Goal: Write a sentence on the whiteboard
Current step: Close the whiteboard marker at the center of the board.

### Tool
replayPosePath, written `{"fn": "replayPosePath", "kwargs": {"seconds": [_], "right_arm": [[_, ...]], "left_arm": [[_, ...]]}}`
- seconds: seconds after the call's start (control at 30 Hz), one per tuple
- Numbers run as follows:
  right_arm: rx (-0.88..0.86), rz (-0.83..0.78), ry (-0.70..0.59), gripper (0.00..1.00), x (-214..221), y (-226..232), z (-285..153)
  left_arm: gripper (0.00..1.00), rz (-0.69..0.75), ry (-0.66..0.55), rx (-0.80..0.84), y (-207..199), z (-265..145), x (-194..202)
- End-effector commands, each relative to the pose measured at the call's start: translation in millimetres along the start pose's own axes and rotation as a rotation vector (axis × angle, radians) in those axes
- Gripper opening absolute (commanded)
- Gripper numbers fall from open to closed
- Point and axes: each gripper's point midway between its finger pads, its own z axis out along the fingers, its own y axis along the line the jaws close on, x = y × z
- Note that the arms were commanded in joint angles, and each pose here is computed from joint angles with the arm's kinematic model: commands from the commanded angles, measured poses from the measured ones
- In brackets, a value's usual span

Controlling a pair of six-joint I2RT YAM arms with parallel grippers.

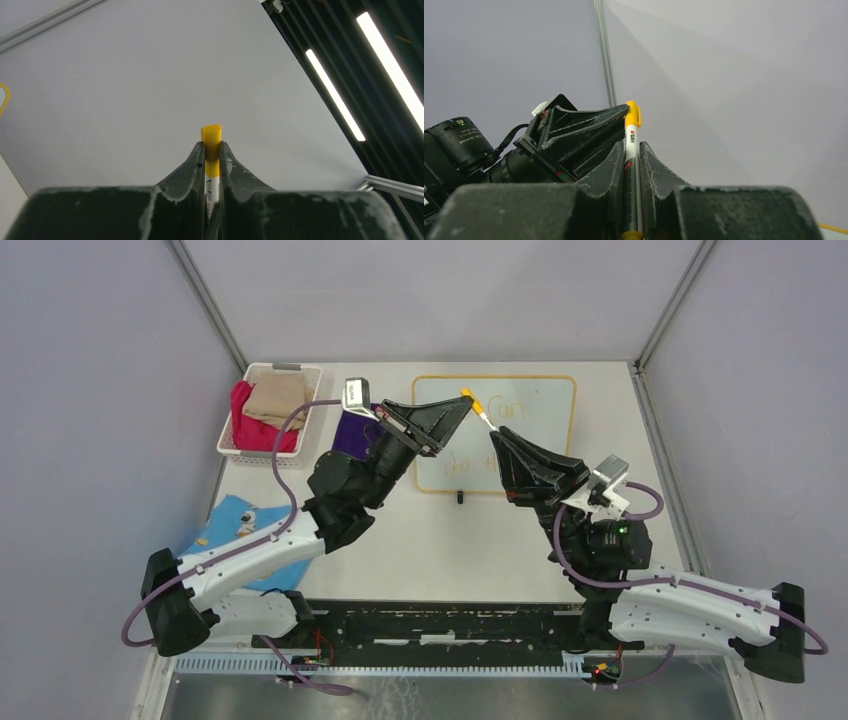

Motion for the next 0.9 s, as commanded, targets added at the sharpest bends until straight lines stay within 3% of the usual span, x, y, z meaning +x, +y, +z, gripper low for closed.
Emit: {"fn": "replayPosePath", "kwargs": {"seconds": [0.0, 0.27, 0.4, 0.63, 0.87], "right_arm": [[0.028, -0.002, 0.001, 0.0, -8, -4, 9], [0.013, 0.01, 0.004, 0.0, -9, -3, 7], [-0.025, 0.011, 0.005, 0.0, -9, 2, 2], [-0.144, 0.034, -0.003, 0.0, -16, 19, -8], [-0.183, 0.05, -0.008, 0.0, -22, 24, -11]], "left_arm": [[0.24, 0.034, 0.258, 0.012, -2, -28, 62], [0.61, 0.078, 0.204, 0.005, -7, -31, 46], [0.73, 0.128, 0.143, -0.019, -9, -33, 27], [0.78, 0.153, 0.074, -0.016, -9, -25, -16], [0.76, 0.156, 0.13, 0.1, -32, -18, -10]]}}
